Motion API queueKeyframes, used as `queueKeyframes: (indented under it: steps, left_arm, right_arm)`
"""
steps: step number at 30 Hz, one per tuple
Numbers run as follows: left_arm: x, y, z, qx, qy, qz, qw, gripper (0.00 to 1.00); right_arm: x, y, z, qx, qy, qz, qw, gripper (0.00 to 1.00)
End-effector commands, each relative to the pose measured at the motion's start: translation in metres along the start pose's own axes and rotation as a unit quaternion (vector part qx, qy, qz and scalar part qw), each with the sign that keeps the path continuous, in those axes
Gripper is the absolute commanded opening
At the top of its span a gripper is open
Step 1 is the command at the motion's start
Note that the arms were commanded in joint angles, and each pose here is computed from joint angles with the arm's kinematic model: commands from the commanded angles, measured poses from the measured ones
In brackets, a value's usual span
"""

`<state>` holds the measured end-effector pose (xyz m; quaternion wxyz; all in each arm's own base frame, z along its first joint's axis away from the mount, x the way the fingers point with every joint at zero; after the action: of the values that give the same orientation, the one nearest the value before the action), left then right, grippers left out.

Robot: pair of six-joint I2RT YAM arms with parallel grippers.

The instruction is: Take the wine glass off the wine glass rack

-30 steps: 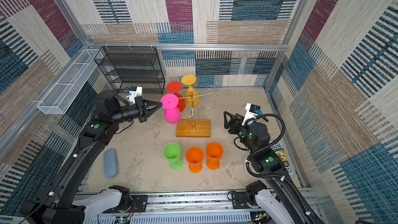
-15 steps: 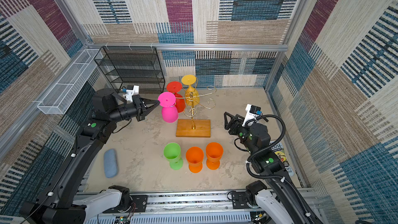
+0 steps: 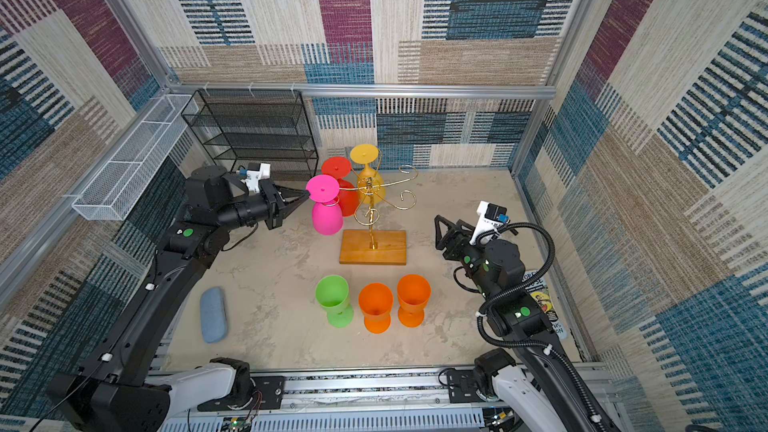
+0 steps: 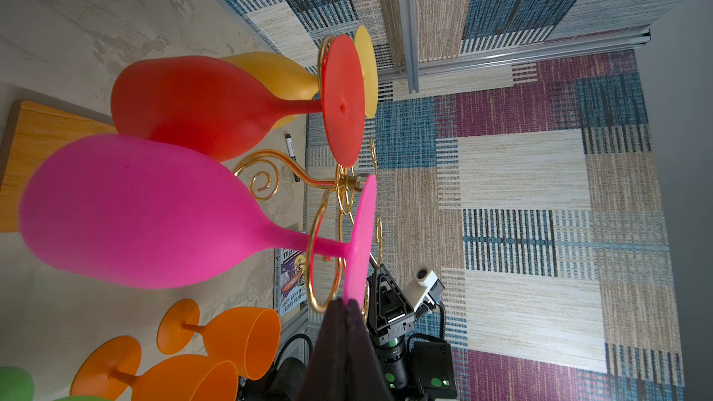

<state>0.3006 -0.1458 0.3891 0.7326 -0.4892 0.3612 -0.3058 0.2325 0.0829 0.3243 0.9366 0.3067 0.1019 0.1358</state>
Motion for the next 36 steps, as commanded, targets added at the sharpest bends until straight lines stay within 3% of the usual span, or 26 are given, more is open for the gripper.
queueKeyframes:
  steps: [1,36]
  left_arm:
    - [0.0,-0.013,0.006,0.015,-0.009,-0.026,1.0,0.0]
    - [0.025,-0.023,-0.028,0.041,0.062,-0.046,0.996,0.0]
  right_arm:
    - [0.0,0.002,0.004,-0.005,-0.01,0.005,1.0,0.73]
    - [0.003,0.001,0.0,0.002,-0.003,0.01,1.0,0.73]
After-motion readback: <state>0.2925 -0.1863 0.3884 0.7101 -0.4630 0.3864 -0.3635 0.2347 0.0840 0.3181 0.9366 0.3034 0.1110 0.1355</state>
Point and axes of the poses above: each gripper's point midway between its finger pads, its own x axis out along the fingers, its own y axis along the line the jaws close on, z = x × y, the point moved 5 cm from there along -x, back along the fingers, and after that the axes turned 4 degrees about x, right-handed, at the moved point
